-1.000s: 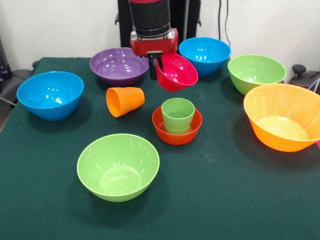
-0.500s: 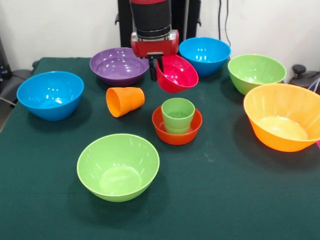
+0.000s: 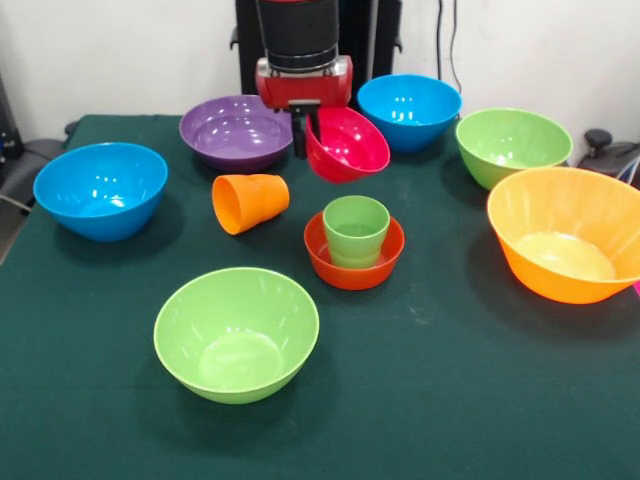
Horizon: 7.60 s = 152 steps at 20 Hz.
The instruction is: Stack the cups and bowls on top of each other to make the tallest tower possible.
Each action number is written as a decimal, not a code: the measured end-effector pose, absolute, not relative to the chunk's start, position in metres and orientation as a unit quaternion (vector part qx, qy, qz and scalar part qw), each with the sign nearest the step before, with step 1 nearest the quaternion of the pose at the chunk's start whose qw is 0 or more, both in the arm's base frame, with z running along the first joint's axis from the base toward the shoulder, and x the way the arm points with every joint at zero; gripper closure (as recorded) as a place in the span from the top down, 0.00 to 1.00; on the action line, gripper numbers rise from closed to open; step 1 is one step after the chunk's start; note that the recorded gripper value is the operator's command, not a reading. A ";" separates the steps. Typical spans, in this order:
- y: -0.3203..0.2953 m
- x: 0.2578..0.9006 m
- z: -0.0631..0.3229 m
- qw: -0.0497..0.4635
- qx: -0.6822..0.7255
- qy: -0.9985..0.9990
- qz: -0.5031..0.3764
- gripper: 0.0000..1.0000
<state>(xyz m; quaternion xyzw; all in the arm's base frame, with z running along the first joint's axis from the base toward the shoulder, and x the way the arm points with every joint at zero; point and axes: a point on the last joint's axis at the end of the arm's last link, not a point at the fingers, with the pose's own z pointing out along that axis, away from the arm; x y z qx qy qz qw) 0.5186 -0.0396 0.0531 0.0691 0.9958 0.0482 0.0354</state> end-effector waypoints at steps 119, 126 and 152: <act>0.009 0.613 0.091 0.029 0.105 0.993 0.053 0.00; -0.010 0.616 0.106 0.043 0.115 0.992 0.034 0.00; 0.006 0.612 0.098 0.034 0.103 0.994 0.029 0.00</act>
